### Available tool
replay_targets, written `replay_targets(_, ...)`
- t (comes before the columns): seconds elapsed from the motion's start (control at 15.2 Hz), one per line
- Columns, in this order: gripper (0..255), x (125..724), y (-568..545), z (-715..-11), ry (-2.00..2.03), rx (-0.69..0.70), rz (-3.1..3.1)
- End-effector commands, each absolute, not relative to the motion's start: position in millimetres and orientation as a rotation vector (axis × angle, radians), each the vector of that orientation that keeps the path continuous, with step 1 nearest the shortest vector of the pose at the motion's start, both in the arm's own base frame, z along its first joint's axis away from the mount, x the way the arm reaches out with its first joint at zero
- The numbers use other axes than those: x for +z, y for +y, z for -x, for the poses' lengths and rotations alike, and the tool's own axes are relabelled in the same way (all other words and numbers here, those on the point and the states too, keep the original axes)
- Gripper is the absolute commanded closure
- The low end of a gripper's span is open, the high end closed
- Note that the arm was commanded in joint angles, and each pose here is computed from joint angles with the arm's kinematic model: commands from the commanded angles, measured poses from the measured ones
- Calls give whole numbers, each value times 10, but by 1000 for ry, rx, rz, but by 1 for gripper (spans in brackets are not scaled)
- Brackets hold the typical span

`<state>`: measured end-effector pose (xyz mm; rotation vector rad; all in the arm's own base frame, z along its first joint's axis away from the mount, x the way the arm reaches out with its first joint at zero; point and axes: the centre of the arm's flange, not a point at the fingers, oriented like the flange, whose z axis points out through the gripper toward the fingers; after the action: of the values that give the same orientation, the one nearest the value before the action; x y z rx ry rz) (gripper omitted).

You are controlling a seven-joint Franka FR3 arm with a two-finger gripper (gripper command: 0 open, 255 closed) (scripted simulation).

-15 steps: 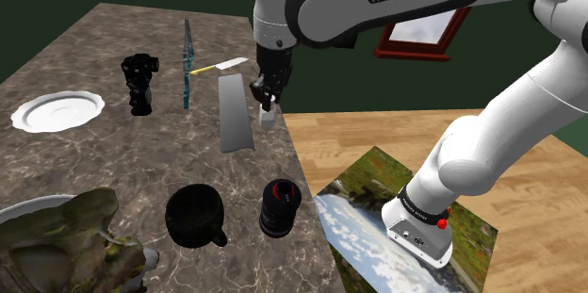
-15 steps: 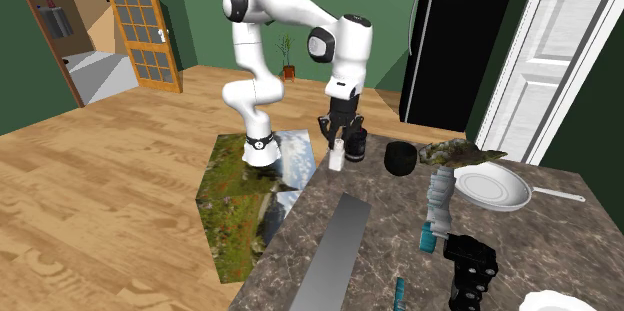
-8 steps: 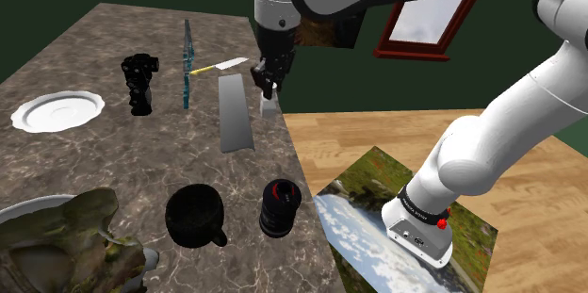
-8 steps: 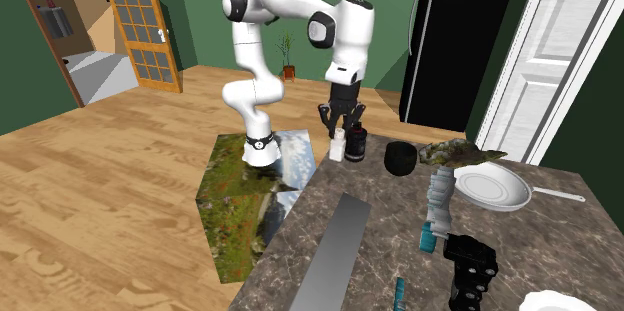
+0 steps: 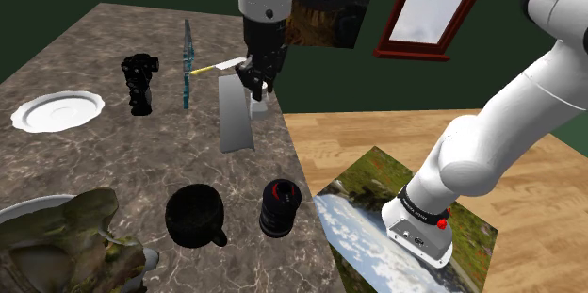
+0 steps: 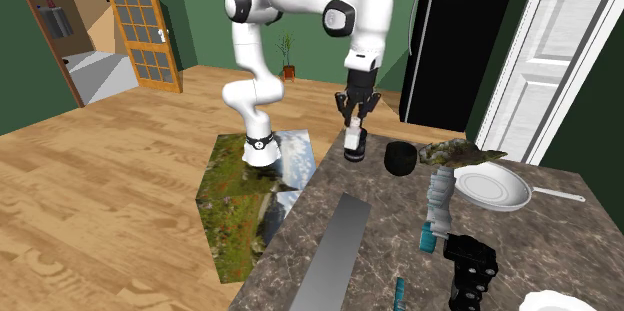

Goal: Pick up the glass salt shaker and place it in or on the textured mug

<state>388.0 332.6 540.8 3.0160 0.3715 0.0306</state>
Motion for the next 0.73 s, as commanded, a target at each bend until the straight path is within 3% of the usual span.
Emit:
replay_targets(0.0, 255, 5461, 3552, -3752, 369, 30, -3016)
replay_targets(0.66, 255, 5646, 4749, -3227, 368, 30, -3016)
